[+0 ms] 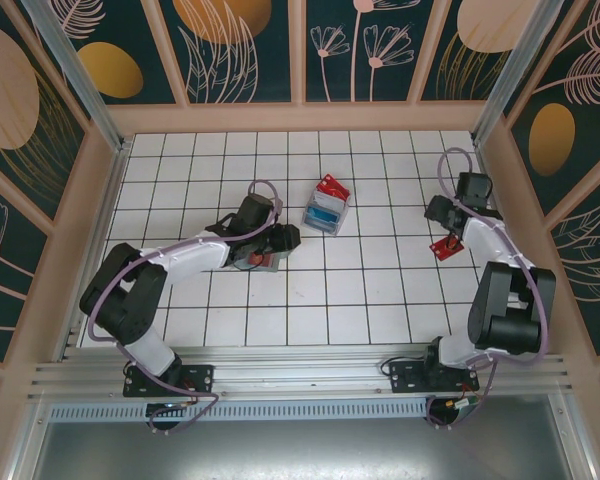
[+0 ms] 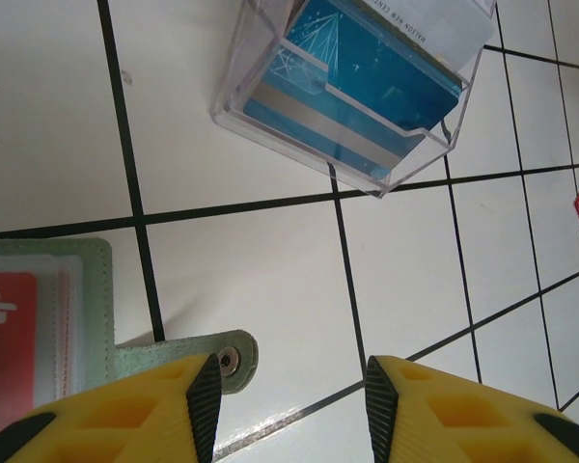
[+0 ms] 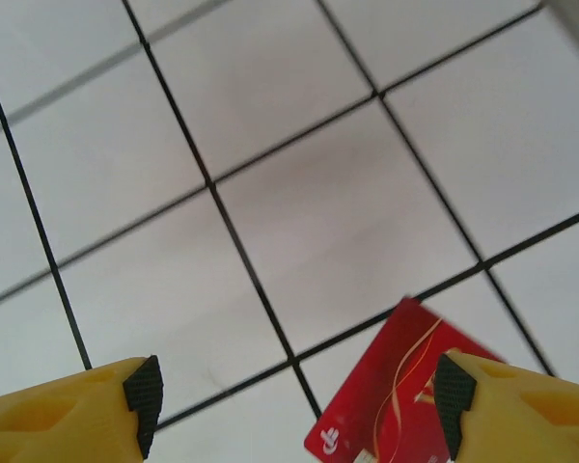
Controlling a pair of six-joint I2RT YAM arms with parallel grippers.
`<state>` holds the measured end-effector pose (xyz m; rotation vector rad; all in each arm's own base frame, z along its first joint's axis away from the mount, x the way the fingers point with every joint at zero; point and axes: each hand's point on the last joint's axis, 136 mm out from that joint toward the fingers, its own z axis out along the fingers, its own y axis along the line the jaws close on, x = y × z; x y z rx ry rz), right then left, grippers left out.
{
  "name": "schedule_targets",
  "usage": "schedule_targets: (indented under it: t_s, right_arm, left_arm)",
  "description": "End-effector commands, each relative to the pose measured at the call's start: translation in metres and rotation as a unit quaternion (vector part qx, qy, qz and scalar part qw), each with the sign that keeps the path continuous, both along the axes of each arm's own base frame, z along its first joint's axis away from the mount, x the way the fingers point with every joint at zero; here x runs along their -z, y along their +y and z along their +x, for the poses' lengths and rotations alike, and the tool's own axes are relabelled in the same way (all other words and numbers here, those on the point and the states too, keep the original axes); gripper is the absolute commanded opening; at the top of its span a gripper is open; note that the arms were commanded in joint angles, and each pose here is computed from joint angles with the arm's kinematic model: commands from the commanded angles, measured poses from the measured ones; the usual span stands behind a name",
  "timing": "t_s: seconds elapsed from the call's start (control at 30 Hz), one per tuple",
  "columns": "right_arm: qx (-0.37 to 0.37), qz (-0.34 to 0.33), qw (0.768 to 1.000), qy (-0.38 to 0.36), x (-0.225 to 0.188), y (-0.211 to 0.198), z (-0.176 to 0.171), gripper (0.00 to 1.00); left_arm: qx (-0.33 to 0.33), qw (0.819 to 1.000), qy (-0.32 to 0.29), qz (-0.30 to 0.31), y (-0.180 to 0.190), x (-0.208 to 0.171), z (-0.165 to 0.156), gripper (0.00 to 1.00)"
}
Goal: Put the credit cards into the card holder
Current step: Move the credit card to the middle-right of the table.
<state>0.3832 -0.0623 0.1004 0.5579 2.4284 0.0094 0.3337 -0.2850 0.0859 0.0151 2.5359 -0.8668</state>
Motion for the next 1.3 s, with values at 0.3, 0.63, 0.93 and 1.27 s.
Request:
schedule_targets:
  t_s: [0.3,0.63,0.93,1.27]
  right_arm:
    - [0.036,-0.013,0.989,0.144,0.058,-0.006,-0.052,0.77]
    - [0.065,-0.044,0.975,0.205,0.089,-0.023,-0.069,0.76]
    - [0.131,-0.051,0.968,0.208,0.106,-0.085,-0.064,0.75]
    - [0.148,-0.036,0.97,0.191,0.113,-0.118,-0.046,0.74]
  left_arm:
    - [0.029,0.999,-0.02,-0.027,-0.017,-0.012,0.01,0.47]
    - [0.041,0.998,-0.027,-0.039,-0.022,-0.02,0.012,0.47]
    - [0.036,0.998,-0.031,-0.036,-0.014,-0.025,0.013,0.47]
    - [0.033,0.999,-0.024,-0.03,-0.01,-0.024,0.019,0.47]
